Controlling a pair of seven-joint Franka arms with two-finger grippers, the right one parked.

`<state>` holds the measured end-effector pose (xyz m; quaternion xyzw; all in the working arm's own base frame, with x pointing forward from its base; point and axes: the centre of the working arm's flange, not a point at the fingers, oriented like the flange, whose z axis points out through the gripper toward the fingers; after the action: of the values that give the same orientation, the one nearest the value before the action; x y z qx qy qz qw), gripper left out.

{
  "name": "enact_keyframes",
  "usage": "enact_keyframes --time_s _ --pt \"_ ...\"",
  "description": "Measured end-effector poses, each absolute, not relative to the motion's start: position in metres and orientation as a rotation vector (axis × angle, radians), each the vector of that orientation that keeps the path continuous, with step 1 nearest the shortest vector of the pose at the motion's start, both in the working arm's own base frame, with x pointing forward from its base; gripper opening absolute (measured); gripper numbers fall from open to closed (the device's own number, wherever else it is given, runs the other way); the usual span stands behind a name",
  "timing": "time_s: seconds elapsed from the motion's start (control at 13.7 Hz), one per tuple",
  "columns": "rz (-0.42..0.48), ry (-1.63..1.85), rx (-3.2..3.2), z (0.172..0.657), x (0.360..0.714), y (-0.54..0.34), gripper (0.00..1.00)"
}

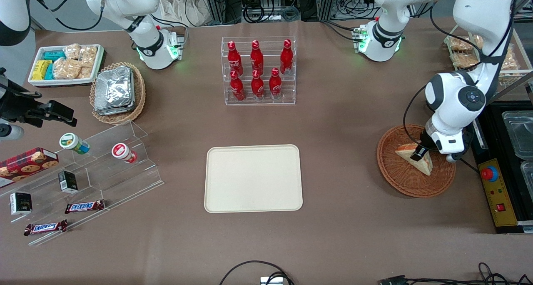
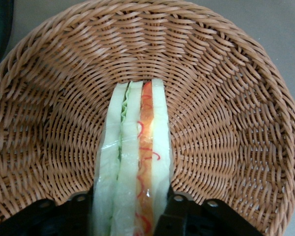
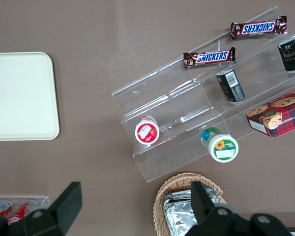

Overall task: Place sandwich from basket to tray
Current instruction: 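Close the left gripper on the sandwich and lift it, then carry the sandwich with the left gripper over the cream tray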

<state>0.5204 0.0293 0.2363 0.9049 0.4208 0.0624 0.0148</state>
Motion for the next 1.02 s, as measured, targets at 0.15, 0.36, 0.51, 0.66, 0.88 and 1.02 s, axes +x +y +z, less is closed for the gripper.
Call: enact_keyframes --time_s 0.15,0.36,0.51,0.66,0.88,1.02 --pt "0.203 1.279 2.828 0.24 0.521 0.026 0.26" --pt "0.217 1.135 2.887 0.251 0.523 0.008 0.25" --pt "0.217 0.991 2.946 0.261 0.522 -0.01 0.25" --pt "0.216 0.823 3.004 0.269 0.521 -0.027 0.24" --pt "0.224 0.587 3.066 0.276 0.52 -0.041 0.2" --pt "0.228 0.421 3.103 0.284 0.522 -0.041 0.18"
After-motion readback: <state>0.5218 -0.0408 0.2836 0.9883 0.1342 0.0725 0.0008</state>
